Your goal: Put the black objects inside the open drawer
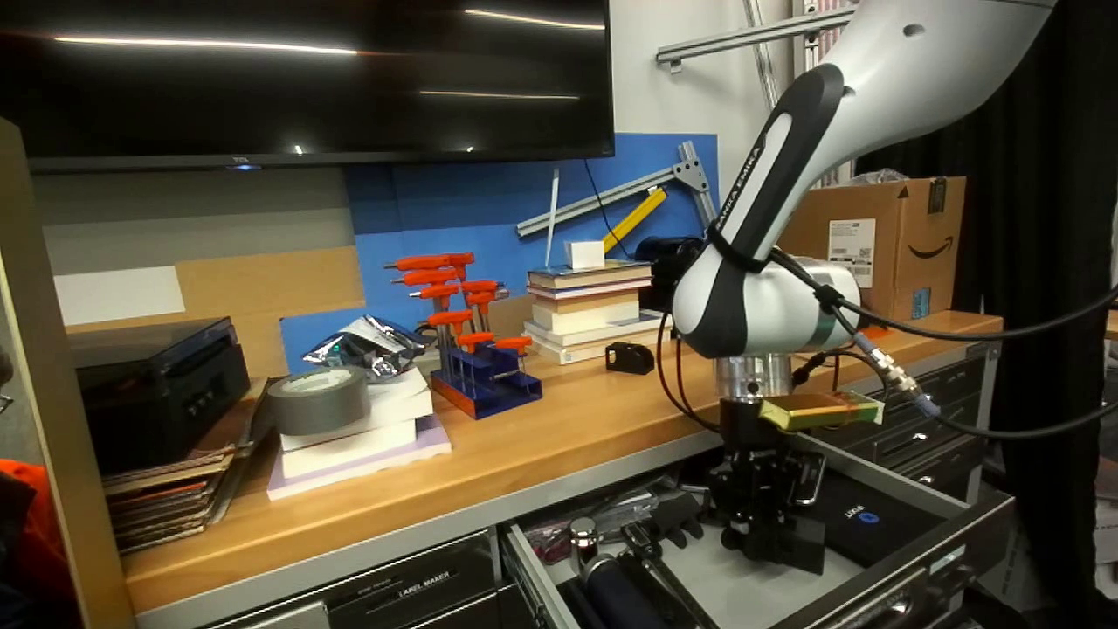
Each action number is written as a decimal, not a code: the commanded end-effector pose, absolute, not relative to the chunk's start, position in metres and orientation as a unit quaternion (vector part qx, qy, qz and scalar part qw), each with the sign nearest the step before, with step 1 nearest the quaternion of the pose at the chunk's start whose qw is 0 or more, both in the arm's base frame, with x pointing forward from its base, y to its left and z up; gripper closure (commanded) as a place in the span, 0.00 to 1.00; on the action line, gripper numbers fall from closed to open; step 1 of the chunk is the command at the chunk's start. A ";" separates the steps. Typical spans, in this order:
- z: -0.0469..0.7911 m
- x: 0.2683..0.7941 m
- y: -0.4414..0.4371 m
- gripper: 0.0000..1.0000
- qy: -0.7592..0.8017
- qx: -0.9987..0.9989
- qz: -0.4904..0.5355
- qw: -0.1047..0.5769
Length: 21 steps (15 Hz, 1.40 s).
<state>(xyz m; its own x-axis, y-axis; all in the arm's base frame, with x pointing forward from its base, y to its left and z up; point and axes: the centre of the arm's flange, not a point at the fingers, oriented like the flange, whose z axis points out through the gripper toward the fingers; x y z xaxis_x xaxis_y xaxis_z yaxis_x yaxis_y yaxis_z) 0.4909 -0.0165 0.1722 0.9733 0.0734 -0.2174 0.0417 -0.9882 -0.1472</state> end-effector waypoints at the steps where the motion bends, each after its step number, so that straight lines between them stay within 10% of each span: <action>1: 0.157 0.485 -0.017 0.78 -0.043 -0.992 0.096 0.071; 2: 0.153 0.484 -0.018 0.77 -0.043 -0.992 0.097 0.070; 3: 0.149 0.484 -0.017 0.40 -0.040 -0.992 0.100 0.069; 9: 0.163 0.486 -0.013 0.03 -0.016 -0.995 0.085 0.055; 21: 0.319 0.557 0.021 0.00 -0.034 -0.996 -0.081 -0.010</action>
